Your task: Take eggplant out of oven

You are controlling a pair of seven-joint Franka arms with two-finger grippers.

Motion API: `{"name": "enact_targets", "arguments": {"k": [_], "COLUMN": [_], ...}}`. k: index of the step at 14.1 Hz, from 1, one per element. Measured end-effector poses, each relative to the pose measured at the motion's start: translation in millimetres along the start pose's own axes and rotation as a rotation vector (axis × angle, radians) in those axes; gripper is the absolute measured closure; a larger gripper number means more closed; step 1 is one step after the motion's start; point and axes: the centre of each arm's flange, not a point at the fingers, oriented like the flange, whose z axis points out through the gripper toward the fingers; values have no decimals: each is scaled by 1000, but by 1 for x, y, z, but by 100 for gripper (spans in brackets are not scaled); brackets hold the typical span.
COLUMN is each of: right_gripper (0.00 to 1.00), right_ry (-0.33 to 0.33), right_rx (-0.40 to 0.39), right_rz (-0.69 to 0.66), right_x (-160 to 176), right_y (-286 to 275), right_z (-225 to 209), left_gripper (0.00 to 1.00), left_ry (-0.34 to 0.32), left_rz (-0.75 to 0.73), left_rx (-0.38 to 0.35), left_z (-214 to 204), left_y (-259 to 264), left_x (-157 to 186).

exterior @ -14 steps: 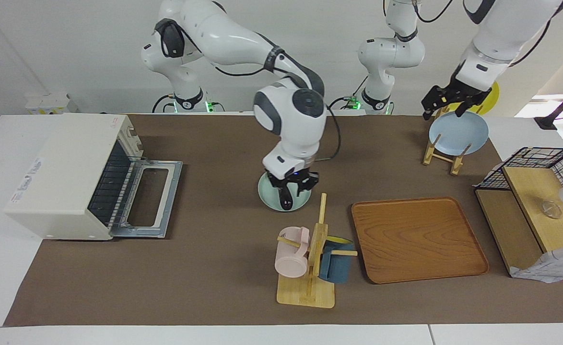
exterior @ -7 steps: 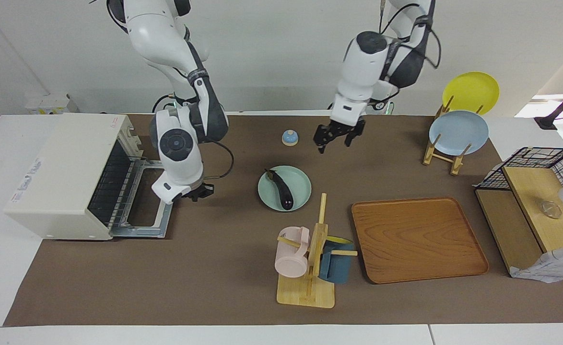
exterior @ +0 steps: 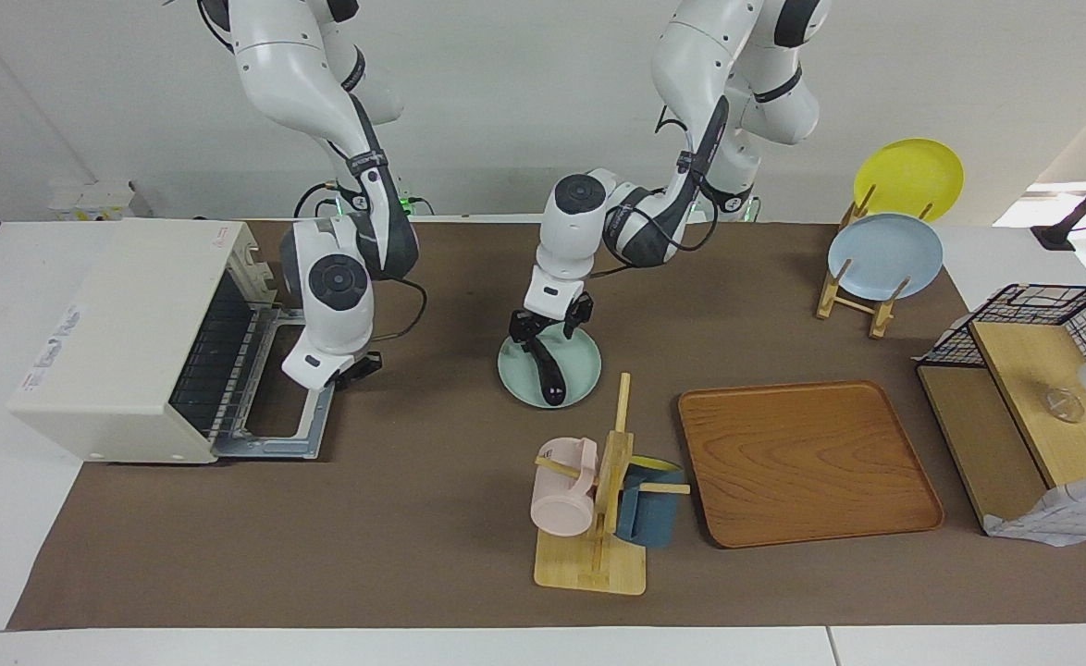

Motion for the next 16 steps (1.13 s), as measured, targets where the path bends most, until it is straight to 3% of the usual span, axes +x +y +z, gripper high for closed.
{"name": "enact_targets", "arguments": {"k": [4,7,10,13,16], "right_gripper": [97,94,64,32,1], "right_ry": [-60,-31,7,100,156], "right_rx": [-15,52,186,276,272], "right_rz": [-72,-47,65,135,159], "right_x": [-10,-48,-88,-125,-158], "right_y": [37,110,167,192,203], "right_z": [-68,-108,-132,-216,-295], "left_gripper": [74,76,76,76,76], "left_ry": [14,9,6,72,111], "left_rz": [0,-35,-113,-163,-8], "left_rx": [-30,-16,40,130,149], "left_z": [-8,-11,-42,-97,-120], "left_y": [7,7,-15,-100,-212], "left_x": [3,6,46,151,255]}}
